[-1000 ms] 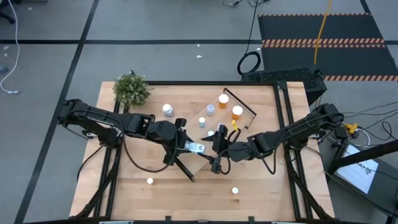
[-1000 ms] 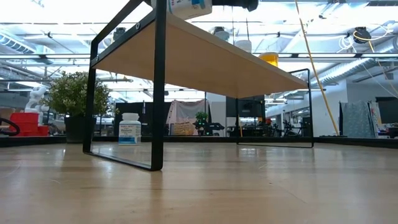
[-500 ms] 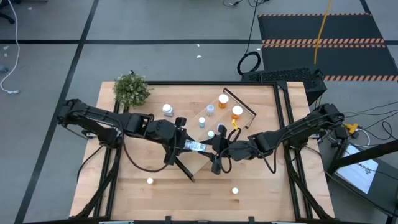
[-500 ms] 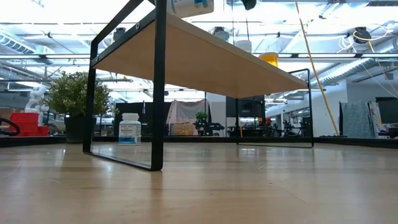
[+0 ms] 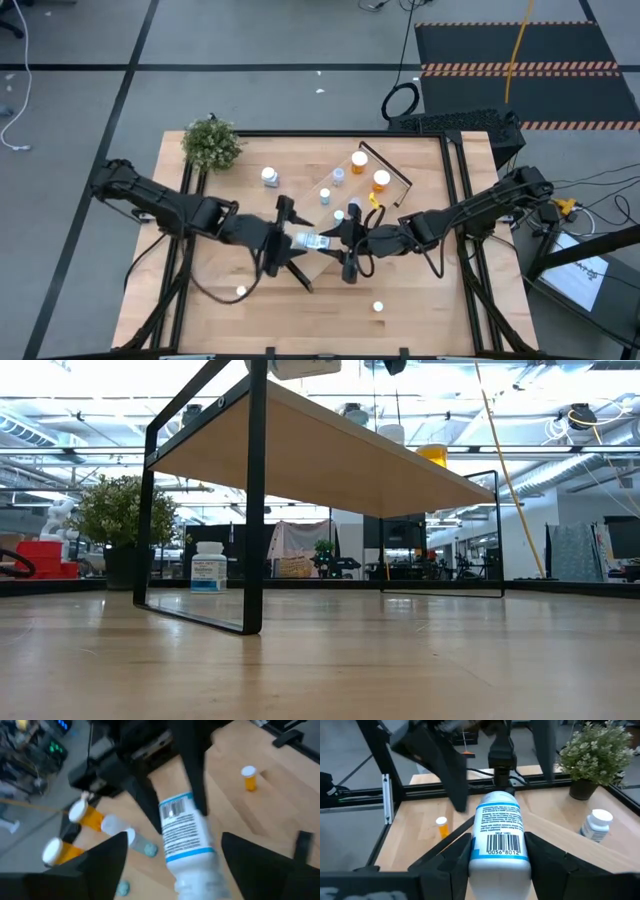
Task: Pick and place medicine bottles onto shelf by color
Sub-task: Put the bottom white pill bottle on the shelf
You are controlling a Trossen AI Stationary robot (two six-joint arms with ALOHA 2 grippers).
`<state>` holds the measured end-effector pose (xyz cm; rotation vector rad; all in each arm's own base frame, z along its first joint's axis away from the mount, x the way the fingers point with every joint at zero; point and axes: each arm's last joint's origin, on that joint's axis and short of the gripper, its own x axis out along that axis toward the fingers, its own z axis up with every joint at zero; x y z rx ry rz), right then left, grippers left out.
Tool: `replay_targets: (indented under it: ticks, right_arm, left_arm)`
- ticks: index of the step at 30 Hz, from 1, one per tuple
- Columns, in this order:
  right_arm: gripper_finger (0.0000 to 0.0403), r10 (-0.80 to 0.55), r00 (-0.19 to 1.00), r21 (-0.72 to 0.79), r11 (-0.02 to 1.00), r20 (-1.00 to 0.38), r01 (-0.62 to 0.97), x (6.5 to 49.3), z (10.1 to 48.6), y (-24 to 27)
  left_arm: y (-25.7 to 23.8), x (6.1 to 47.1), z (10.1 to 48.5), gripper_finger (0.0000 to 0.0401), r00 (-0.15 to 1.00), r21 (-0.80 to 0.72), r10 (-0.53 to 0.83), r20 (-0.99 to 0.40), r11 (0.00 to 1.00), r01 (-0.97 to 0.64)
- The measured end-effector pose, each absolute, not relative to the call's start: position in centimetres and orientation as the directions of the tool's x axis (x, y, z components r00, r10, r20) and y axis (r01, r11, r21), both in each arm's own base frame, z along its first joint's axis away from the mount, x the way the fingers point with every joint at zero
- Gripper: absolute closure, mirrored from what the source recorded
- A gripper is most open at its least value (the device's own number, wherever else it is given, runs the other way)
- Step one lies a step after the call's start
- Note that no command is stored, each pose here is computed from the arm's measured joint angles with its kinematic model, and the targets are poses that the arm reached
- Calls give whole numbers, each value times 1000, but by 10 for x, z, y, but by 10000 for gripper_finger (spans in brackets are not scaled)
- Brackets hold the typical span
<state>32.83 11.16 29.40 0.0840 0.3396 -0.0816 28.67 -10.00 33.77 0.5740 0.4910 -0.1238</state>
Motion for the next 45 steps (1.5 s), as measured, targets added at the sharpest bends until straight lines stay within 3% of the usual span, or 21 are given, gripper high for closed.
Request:
replay_targets:
  ticks: [6,16,22,28,35,40,45]
  right_arm:
    - [242,-22,956,124,990,-293,60,324,306,111]
    - [242,75,986,129,990,-150,-56,303,343,106]
    - [242,252,963,137,955,92,-263,298,332,110]
    - [241,260,910,208,918,323,-336,287,313,97]
    - [243,322,891,260,874,319,-409,287,301,83]
    - [242,356,883,254,863,305,-436,287,299,82]
    - [242,356,892,255,868,279,-426,288,297,82]
  left_arm:
    - [-111,275,344,30,888,541,30,-458,802,252]
    - [-109,248,373,63,937,591,23,-349,781,201]
    - [-110,247,376,69,946,622,4,-324,755,210]
    - [-116,255,378,52,961,647,-45,-274,731,219]
    - [-118,272,382,47,976,698,-148,-163,681,220]
    - [-114,288,376,64,979,773,-141,-150,600,205]
    - [-112,300,369,87,959,809,-243,-147,528,258]
